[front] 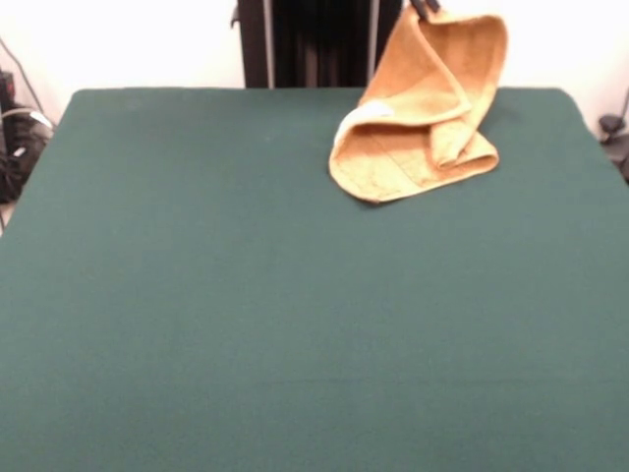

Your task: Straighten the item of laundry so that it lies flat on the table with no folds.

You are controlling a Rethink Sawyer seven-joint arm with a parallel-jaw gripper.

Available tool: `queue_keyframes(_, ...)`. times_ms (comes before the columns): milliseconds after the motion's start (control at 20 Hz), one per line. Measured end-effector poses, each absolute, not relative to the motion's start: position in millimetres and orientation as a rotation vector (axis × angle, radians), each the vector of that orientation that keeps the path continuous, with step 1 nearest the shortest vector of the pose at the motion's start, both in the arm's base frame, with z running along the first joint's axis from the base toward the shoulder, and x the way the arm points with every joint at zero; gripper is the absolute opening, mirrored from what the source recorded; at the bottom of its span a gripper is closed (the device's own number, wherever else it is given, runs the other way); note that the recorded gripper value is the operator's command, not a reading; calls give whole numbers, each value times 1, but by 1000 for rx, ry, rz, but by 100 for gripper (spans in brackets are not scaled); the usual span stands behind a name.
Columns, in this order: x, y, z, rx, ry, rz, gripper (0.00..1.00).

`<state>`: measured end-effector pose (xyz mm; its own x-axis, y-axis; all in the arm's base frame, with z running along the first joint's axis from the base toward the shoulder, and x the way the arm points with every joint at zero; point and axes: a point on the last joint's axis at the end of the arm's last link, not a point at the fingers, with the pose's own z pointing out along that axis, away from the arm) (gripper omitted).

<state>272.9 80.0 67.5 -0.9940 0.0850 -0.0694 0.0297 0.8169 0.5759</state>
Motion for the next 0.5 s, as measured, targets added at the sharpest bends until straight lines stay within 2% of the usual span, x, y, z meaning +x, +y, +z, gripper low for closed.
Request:
queue_keyframes(150, 274, 80, 68, 85, 2911, 935, 0)
queue_keyframes(200, 273, 80, 68, 81, 2916, 937, 100)
queue_keyframes(500, 273, 80, 68, 80, 2918, 938, 100)
